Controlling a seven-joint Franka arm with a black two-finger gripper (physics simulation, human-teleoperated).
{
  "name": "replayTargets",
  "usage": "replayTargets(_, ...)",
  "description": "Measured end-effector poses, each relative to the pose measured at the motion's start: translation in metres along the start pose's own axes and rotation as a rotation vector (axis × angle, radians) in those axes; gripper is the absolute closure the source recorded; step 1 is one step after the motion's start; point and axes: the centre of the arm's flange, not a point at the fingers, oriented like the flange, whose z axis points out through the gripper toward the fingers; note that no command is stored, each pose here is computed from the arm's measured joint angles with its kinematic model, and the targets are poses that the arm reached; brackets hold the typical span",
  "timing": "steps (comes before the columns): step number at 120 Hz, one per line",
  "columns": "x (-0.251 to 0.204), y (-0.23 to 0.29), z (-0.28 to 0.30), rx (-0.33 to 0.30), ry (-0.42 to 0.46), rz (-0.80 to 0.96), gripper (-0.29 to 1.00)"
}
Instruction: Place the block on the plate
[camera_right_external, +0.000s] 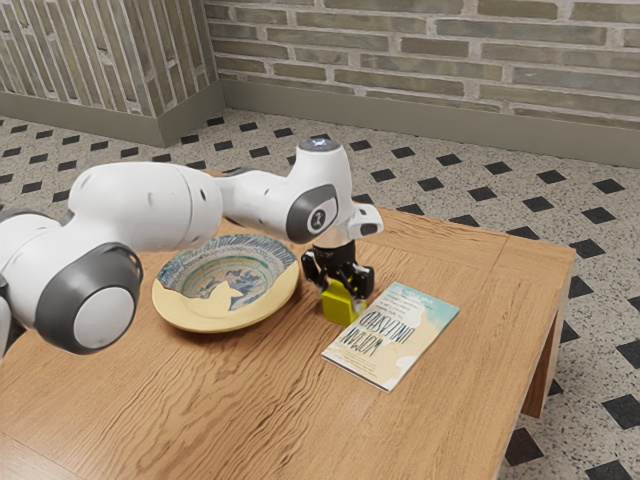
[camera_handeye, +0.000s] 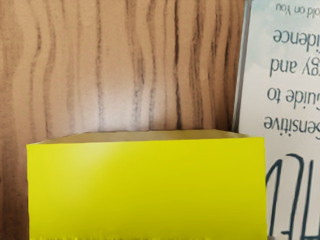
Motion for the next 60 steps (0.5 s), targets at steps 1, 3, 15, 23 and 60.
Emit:
replayTargets(1, 0.0, 0.0, 0.0, 0.0, 0.0, 0.0, 0.22)
replayTargets(3, 0.0, 0.0, -0.001, 0.001, 0.001, 0.001, 0.23)
replayTargets(15, 0.0, 0.0, -0.003, 0.004, 0.004, 0.003, 0.3)
replayTargets(23, 0.0, -0.001, -0.003, 0.006, 0.005, 0.003, 0.32)
replayTargets(60, -0.008, -0.016, -0.058, 0.031, 0.05, -0.009, 0.36)
